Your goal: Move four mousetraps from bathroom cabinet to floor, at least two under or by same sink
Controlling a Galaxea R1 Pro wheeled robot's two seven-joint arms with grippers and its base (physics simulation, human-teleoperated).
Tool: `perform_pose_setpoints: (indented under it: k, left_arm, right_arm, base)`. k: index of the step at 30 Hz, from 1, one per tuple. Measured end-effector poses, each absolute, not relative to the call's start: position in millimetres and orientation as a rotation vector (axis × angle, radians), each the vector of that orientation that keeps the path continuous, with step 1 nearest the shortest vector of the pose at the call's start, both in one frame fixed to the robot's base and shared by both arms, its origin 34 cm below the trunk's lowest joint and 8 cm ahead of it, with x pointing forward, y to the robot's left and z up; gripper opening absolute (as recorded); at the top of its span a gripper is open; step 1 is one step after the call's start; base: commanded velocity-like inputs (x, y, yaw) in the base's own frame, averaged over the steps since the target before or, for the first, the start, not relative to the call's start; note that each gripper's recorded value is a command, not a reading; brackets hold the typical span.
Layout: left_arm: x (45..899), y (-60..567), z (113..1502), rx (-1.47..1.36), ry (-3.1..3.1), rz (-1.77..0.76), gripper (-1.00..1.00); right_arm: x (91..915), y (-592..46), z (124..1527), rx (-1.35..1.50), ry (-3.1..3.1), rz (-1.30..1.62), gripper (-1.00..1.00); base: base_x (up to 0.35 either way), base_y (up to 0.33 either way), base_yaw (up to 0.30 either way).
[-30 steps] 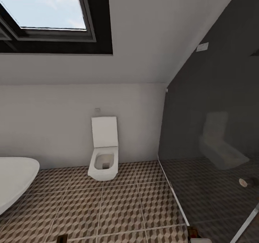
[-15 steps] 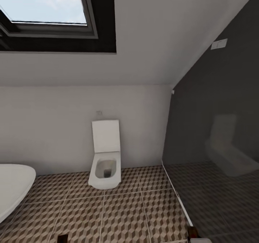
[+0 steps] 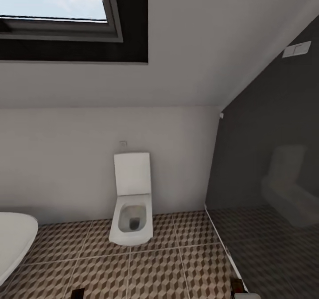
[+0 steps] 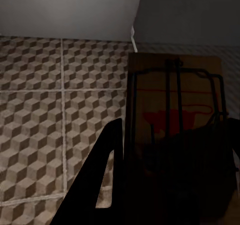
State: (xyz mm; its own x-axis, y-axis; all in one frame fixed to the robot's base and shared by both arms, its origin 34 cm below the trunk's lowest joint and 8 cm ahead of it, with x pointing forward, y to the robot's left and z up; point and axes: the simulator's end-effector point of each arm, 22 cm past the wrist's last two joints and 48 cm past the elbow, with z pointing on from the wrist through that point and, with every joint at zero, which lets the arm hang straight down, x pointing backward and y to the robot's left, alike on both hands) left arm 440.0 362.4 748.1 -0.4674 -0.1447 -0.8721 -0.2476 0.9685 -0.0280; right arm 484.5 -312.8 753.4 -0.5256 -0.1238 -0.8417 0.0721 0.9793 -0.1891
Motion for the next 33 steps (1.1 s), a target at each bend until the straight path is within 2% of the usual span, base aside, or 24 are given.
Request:
perform_pose_setpoints:
  k: [20,33]
  left_arm:
    - [439.5,364.4,748.2,-0.281,2.065,0.129,-1.0]
    - [439.5,363.7,747.8,-0.282,2.065,0.129,-1.0]
  right_arm:
    - [483.6,-313.3,752.2,-0.026,2.116,-0.247,-1.0]
    - [483.8,-313.3,751.9,-0.026,2.117,-0.247,-1.0]
  base:
    - [0.309,0.118,0.0]
    - [0.041,0.008,0.0]
